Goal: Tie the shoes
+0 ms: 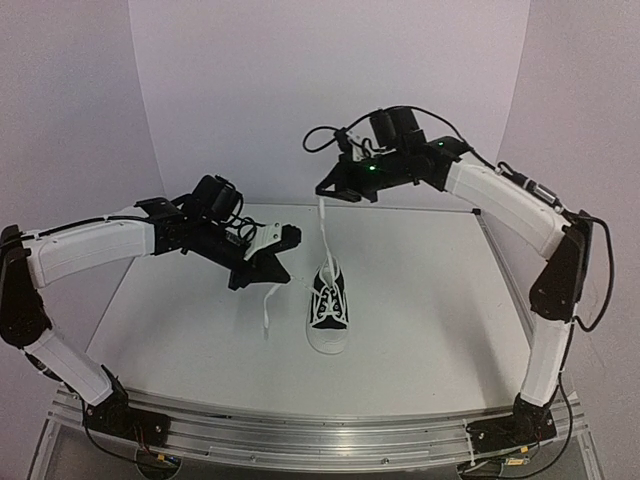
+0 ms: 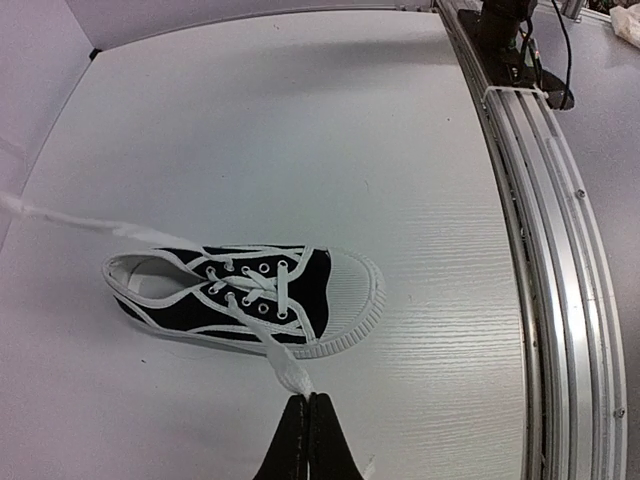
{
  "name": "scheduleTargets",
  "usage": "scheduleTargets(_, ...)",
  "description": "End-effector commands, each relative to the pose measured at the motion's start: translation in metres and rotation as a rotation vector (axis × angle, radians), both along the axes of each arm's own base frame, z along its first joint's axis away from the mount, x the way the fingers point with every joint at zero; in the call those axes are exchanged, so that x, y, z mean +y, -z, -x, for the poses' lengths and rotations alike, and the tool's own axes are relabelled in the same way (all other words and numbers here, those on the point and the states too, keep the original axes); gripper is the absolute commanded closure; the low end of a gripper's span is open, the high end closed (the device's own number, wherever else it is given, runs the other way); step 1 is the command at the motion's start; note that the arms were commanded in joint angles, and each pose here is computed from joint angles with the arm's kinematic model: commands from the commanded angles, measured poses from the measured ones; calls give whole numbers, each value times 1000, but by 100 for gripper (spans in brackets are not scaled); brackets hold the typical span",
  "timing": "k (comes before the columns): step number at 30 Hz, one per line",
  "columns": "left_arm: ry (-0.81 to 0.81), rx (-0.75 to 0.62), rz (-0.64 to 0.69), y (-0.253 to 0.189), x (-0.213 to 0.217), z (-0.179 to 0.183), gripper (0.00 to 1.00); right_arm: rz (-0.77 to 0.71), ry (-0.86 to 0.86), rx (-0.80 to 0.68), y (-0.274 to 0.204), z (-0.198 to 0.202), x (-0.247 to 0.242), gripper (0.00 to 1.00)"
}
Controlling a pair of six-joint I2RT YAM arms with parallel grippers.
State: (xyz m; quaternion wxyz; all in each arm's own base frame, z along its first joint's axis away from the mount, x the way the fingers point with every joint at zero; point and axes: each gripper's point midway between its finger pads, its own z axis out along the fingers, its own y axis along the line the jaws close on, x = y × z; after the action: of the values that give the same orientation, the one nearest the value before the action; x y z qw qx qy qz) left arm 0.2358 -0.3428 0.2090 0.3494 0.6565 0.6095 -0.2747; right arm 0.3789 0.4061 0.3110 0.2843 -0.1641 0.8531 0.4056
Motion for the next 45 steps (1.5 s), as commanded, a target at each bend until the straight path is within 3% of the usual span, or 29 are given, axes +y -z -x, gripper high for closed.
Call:
scheduleTargets(1,44,-86,62,-23,4,8,100,-50,-115,103,24,19,55,100)
scheduleTargets(9,57,-71,75,-17,7,16,100,-62,-146,275,88,30,100,100)
scheduleTargets(16,20,-84,76,-8,8,11,100,32,-136,393,156,41,95,99)
scheduleTargets(20,-2,-77,72,-1,7,6,100,68,-137,447,176,52,86,80)
scheduleTargets(23,-26,-67,75,0,4,0,100,62,-141,394,160,51,82,63)
scheduleTargets(27,-74,-66,93,-3,-1,-12,100,41,-120,285,126,38,76,49)
scheduleTargets(33,-157,-61,98,0,-1,-48,100,44,-5,174,91,15,43,40)
scheduleTargets(40,-256,-38,72,17,10,-103,100,176,140,-48,62,17,-23,35)
scheduleTargets(45,-279,-80,35,35,21,-120,100,333,-48,-160,103,70,10,25)
